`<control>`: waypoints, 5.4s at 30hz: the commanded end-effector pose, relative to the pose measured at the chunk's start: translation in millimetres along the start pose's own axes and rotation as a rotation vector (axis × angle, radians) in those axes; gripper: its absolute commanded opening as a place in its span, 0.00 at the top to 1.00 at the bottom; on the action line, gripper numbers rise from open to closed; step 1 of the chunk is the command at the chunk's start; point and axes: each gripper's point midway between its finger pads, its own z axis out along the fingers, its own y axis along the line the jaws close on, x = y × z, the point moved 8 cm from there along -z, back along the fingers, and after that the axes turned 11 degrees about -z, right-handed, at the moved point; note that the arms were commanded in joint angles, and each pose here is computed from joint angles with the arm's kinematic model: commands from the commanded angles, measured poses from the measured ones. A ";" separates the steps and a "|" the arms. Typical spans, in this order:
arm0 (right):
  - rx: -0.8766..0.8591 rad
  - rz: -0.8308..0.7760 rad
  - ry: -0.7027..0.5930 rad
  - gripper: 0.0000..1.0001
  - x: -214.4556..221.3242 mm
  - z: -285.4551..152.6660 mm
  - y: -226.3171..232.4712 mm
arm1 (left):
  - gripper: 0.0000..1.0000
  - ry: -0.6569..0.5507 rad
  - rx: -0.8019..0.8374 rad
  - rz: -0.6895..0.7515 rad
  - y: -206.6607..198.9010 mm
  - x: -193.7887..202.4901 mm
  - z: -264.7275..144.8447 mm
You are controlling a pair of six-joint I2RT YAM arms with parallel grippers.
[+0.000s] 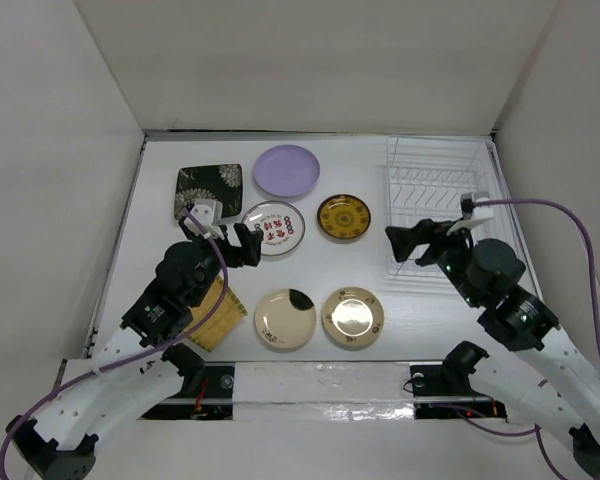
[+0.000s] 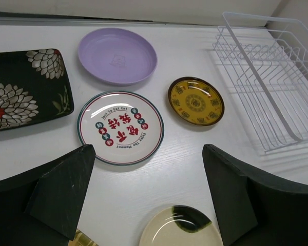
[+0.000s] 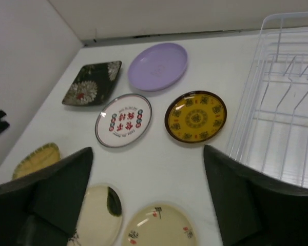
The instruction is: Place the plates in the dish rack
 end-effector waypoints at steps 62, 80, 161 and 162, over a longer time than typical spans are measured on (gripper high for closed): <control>0.947 -0.039 -0.077 1.00 -72.6 51.6 -122.2 | 0.57 -0.195 0.327 -0.035 -23.4 -44.8 -64.4; 1.307 -0.514 0.121 1.00 -57.6 97.0 -302.5 | 0.56 -0.250 0.398 -0.051 -26.0 -52.4 -82.6; 0.070 0.526 0.339 1.00 168.6 223.4 106.2 | 0.56 -0.182 0.301 -0.037 -20.4 -39.9 -60.0; 0.045 0.529 0.262 1.00 135.8 214.7 106.3 | 0.56 -0.184 0.300 -0.037 -20.3 -40.2 -60.3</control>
